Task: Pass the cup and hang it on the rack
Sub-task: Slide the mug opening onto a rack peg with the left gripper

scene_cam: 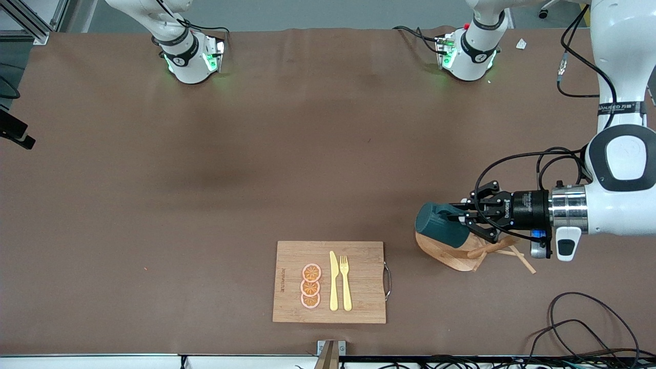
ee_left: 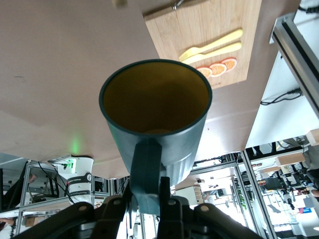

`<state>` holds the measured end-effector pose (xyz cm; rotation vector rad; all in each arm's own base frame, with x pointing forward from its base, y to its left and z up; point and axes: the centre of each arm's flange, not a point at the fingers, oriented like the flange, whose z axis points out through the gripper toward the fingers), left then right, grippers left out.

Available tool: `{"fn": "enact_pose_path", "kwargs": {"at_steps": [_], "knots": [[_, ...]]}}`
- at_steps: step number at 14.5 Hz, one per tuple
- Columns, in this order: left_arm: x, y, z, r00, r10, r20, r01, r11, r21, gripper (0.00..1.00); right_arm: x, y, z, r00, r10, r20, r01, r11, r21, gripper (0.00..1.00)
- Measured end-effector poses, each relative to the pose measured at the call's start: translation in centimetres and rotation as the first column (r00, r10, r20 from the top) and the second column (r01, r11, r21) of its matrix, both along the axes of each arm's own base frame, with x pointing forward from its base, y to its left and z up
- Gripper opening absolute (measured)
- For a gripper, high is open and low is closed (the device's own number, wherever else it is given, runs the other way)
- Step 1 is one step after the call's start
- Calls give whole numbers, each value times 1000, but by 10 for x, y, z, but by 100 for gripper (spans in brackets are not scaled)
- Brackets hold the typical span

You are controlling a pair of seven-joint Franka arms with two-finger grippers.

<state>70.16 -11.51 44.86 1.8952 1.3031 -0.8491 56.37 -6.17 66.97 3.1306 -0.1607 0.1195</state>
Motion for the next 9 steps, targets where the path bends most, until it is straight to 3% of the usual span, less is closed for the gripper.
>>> {"fn": "enact_pose_path", "kwargs": {"at_steps": [9], "knots": [[10, 42, -35, 994, 75, -74, -77, 997, -19, 21, -1, 5, -1, 1000, 10, -11, -10, 1000, 1, 100]]}}
